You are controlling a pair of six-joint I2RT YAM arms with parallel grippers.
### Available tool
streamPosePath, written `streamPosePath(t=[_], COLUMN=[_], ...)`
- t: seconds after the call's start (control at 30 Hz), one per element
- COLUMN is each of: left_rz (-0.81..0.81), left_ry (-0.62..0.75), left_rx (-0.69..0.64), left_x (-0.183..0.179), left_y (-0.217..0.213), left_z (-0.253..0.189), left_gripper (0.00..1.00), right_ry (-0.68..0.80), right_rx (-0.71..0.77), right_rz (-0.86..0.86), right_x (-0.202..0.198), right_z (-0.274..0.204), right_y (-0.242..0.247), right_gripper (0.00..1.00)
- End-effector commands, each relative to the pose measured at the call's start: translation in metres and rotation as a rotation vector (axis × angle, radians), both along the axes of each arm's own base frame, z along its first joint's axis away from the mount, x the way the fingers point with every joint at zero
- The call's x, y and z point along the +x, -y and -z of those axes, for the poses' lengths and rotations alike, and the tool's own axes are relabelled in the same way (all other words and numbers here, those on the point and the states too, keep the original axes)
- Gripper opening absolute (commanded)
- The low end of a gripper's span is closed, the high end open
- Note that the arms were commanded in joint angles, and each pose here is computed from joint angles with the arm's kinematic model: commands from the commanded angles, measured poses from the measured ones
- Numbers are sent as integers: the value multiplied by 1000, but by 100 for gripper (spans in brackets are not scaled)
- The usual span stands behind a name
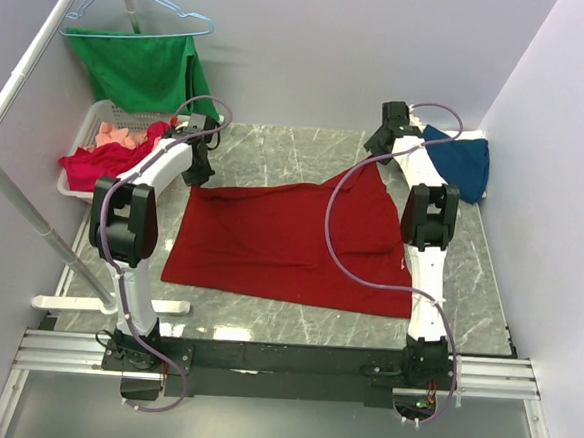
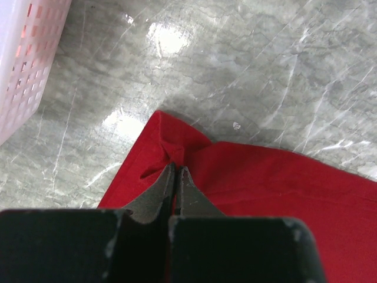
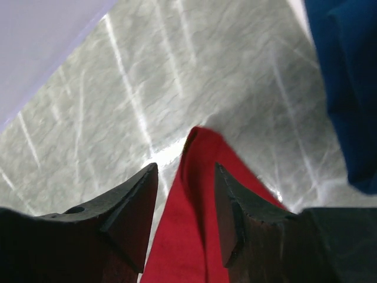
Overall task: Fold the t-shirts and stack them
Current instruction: Fold the tshirt
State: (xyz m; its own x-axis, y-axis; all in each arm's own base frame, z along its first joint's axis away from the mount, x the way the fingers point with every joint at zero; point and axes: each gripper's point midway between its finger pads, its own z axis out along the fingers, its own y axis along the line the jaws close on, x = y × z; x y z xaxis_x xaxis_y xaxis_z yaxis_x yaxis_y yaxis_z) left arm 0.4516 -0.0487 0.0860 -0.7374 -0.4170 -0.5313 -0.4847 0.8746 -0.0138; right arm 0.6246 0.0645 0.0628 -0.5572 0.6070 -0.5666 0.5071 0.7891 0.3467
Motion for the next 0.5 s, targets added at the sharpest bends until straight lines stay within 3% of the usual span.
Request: streamPosePath(t=[0.0, 0.27, 0.47], left_rz=[1, 10, 13], left_ry=[47, 55, 56], left_rx=[-28, -44, -39], left_x=[5, 11, 9], left_y=[4, 9, 8], left_z=[-21, -21, -22], left_gripper=[1, 1, 1], right_ry=[40, 54, 19], right_rx=[34, 71, 118], right_rz=[18, 3, -13], right_x=[16, 21, 19], right_z=[-10, -15, 3], right_y=[7, 2, -8], right_gripper=[50, 52, 41])
